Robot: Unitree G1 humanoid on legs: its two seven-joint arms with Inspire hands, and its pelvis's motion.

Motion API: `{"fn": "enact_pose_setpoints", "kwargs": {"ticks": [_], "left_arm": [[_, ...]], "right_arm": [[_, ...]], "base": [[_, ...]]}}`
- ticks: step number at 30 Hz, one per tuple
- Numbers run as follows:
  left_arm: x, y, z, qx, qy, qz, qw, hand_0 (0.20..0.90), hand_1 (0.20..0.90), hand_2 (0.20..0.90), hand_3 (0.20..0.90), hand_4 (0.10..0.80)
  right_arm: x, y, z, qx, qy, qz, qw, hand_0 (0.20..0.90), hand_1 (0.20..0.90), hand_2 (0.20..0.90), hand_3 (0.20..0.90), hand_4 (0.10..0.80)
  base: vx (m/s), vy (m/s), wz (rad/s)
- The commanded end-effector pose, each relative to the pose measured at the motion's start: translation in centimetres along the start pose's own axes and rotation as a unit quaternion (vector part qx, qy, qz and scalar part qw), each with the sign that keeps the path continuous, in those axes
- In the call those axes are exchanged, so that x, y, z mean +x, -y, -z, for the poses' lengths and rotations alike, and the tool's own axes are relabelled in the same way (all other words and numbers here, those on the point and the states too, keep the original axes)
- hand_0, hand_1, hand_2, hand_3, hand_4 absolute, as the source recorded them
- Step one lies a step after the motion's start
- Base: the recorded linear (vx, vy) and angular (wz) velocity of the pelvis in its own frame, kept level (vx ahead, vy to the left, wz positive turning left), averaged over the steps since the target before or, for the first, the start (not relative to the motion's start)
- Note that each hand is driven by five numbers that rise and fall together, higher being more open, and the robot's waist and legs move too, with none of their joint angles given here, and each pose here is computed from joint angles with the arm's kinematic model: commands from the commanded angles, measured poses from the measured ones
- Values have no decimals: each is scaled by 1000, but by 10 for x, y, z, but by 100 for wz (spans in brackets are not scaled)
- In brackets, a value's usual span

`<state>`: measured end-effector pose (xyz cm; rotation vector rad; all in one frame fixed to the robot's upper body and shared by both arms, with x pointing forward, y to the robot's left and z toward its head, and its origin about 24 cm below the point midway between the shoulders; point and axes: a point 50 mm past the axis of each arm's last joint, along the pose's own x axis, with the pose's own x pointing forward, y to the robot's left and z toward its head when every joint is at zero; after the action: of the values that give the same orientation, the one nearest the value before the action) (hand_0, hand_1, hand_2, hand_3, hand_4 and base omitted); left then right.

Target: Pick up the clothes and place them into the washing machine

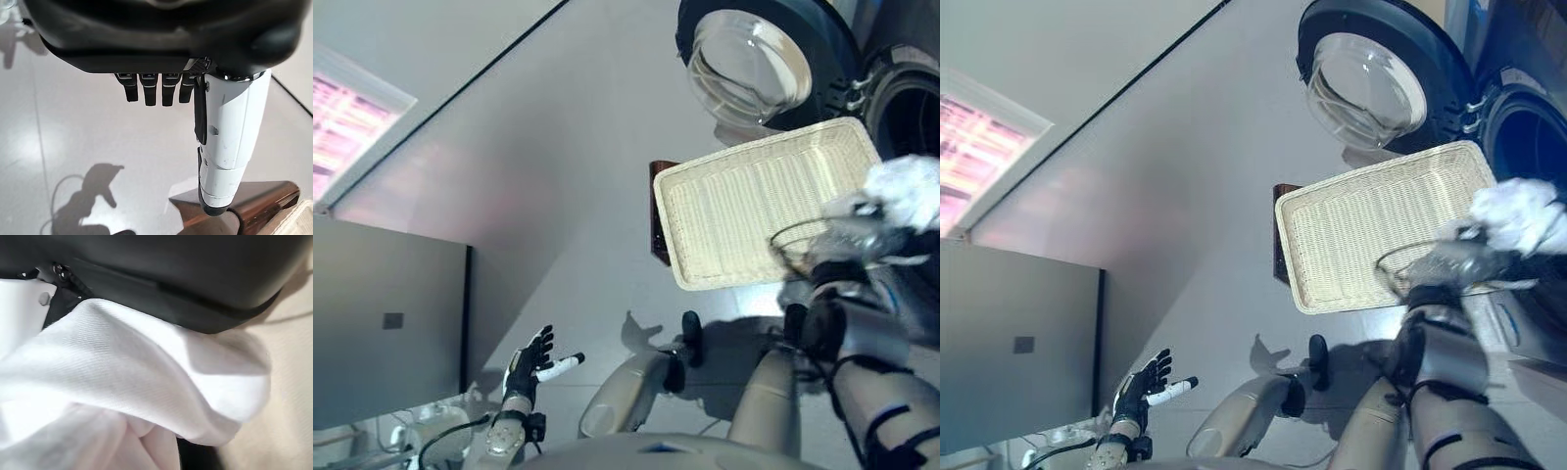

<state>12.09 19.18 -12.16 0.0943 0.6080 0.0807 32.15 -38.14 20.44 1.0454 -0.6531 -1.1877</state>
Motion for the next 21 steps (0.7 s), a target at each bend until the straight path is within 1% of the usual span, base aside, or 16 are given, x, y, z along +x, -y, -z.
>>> {"fn": "enact_pose_setpoints", "kwargs": {"ticks": [1,3,4,5,7,11,13,14,15,16,21], "left_arm": [[4,-38,-16,-10,41,-68,997,900,900,900,900,800],[5,-35,-16,-27,40,-65,997,900,900,900,900,800],[5,-35,-16,-27,40,-65,997,900,900,900,900,800],[6,-33,-11,-42,26,-70,996,900,900,900,900,800],[7,-26,-12,-45,27,-57,997,900,900,900,900,800],[8,-18,-12,-50,28,-41,998,900,900,900,900,800],[8,-16,-10,-49,22,-40,998,900,900,900,900,800],[8,-17,-10,-46,23,-42,998,900,900,900,900,800],[8,-17,-10,-45,23,-42,998,900,900,900,900,800],[7,-16,-9,-46,22,-41,998,900,900,900,900,800],[4,-21,-5,-39,15,-49,998,900,900,900,900,800]], "right_arm": [[-26,-93,-55,13,125,-230,965,900,900,900,900,800],[-28,-84,-38,0,101,-223,970,900,900,900,900,800],[-28,-84,-38,0,100,-223,970,900,900,900,900,800],[-27,-71,-25,-10,80,-209,975,900,900,900,900,800],[-26,-57,-12,-32,63,-195,978,900,900,900,900,800],[-21,-15,18,-96,18,-154,983,900,900,900,900,800],[-25,4,32,-109,-7,-140,984,900,900,900,900,800],[-26,13,37,-113,-17,-129,985,900,900,900,900,800],[-26,14,37,-113,-17,-128,985,900,900,900,900,800],[-30,24,44,-112,-30,-118,986,900,900,900,900,800],[-34,45,53,-123,-48,-107,985,900,900,900,900,800]], "base": [[41,4,-4],[47,9,-4],[45,32,-9],[35,35,-8],[33,43,-8],[-7,26,-10],[-30,18,-3],[-19,6,-4],[-48,18,-6],[1,17,-4],[-14,7,0]]}}
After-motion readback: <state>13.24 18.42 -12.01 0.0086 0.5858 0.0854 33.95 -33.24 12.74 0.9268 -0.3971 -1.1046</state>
